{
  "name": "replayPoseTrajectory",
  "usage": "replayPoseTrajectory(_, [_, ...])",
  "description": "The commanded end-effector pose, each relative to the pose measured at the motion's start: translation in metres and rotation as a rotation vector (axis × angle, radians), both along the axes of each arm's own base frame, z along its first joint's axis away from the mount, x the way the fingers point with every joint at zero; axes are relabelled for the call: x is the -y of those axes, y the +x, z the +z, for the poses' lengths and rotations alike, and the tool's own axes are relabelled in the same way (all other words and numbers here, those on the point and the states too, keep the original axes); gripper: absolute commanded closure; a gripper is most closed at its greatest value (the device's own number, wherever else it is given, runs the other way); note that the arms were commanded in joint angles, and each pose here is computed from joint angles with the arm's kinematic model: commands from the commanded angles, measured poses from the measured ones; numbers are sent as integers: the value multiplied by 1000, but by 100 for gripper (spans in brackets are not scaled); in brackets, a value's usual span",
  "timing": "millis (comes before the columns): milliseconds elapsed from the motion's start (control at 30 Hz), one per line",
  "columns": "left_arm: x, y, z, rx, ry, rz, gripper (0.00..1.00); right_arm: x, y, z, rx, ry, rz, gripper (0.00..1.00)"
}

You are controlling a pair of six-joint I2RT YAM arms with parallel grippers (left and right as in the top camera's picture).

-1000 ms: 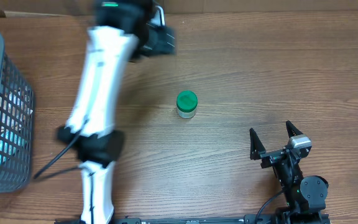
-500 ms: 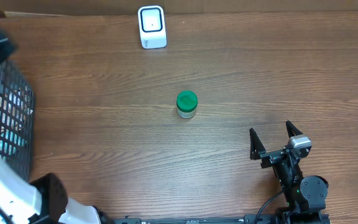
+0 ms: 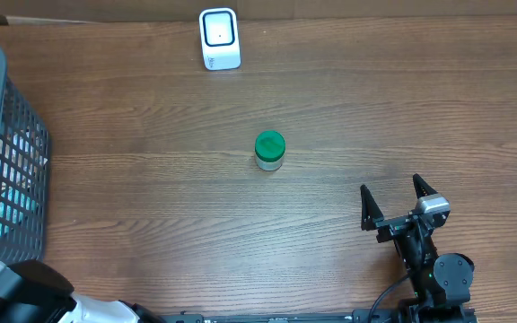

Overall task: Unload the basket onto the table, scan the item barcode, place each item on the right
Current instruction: 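Move the left gripper back over the basket, then grasp the light green wrapped packet in the basket with the left gripper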

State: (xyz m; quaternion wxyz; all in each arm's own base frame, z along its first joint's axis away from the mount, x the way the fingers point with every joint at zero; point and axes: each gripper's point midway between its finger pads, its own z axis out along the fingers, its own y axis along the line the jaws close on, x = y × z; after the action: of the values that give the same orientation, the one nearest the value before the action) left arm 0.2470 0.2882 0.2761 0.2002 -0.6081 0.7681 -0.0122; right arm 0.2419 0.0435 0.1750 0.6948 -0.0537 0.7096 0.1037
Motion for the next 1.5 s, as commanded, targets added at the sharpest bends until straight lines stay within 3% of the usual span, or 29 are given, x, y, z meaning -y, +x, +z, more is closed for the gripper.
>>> replayPoseTrajectory(0, [-6, -15, -35, -71, -49, 44, 16, -2, 0, -3, -1, 6, 9, 0])
replayPoseTrajectory(333, [-11, -33, -141, -169, -125, 99, 21, -2, 0, -3, 0, 5, 9, 0])
replayPoseTrajectory(533, [-9, -40, -182, -181, -140, 195, 24, -2, 0, -3, 0, 5, 9, 0])
replayPoseTrajectory(1467, [-27, -32, -261, -111, -43, 252, 21, -2, 0, -3, 0, 5, 9, 0])
